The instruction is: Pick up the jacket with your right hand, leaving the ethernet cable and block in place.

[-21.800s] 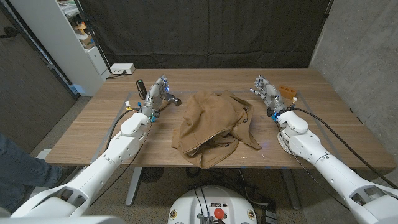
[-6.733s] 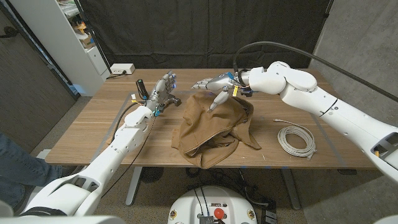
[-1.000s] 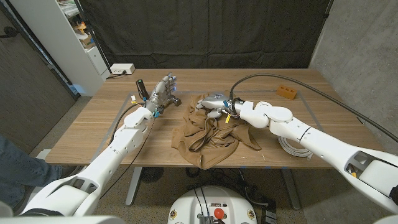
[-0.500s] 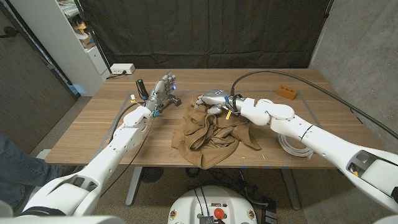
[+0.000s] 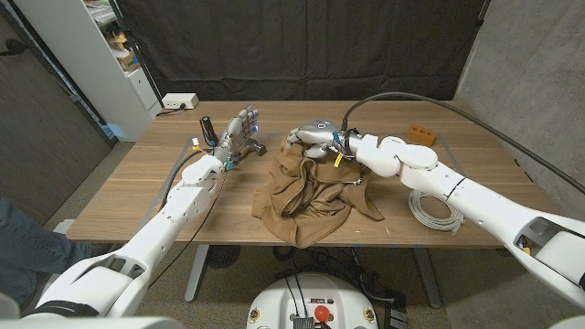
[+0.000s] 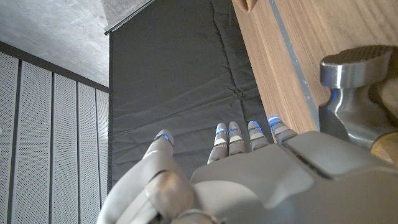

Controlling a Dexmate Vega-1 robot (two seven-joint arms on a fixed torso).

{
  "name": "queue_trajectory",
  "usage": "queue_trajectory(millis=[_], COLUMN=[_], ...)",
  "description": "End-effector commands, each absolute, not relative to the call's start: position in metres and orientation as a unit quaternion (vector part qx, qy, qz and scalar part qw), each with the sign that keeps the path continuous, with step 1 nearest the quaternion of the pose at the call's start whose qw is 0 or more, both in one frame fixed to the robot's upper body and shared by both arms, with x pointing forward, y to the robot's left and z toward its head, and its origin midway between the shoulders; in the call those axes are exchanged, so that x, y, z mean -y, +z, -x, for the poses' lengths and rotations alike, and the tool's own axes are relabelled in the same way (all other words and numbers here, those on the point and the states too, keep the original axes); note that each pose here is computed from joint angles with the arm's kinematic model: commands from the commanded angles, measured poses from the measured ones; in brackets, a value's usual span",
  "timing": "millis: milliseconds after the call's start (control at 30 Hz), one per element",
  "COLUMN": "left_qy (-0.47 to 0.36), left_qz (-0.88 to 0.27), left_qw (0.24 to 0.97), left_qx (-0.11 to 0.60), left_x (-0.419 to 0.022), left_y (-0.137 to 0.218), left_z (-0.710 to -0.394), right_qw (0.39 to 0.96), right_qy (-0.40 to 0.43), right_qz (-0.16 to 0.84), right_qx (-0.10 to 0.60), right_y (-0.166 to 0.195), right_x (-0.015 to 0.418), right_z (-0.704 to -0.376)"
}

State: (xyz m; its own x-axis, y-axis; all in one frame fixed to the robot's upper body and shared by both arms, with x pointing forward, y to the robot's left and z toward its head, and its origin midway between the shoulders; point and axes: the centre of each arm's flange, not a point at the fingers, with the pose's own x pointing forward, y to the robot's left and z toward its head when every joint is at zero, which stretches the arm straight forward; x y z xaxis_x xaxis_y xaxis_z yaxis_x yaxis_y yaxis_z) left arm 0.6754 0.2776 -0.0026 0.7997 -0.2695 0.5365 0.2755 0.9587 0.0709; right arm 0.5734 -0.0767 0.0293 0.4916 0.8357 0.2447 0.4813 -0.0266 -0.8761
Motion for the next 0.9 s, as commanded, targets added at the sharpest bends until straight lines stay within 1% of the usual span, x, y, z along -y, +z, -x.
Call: queue_trajectory(millis=[33, 433, 600, 767, 900], left_qy=[-0.145, -0.145, -0.144, -0.142, -0.141], left_qz=[0.004, 0.002, 0.001, 0.001, 0.001], left_qw=[0.947, 0.946, 0.945, 0.945, 0.945], left_qx=[0.287, 0.292, 0.292, 0.294, 0.294], left_x=[-0.276, -0.273, -0.273, -0.274, -0.275], left_y=[0.000, 0.002, 0.002, 0.004, 0.004], left_z=[-0.674, -0.670, -0.668, -0.666, -0.665], right_qw=[0.492, 0.467, 0.468, 0.481, 0.478], right_qy=[0.157, 0.144, 0.147, 0.155, 0.153], right_qz=[0.699, 0.711, 0.708, 0.701, 0.703], right_qx=[0.495, 0.507, 0.508, 0.504, 0.504], right_y=[0.056, 0.076, 0.087, 0.098, 0.105], right_x=[0.079, 0.084, 0.084, 0.085, 0.084], right_z=[-0.550, -0.531, -0.524, -0.520, -0.516])
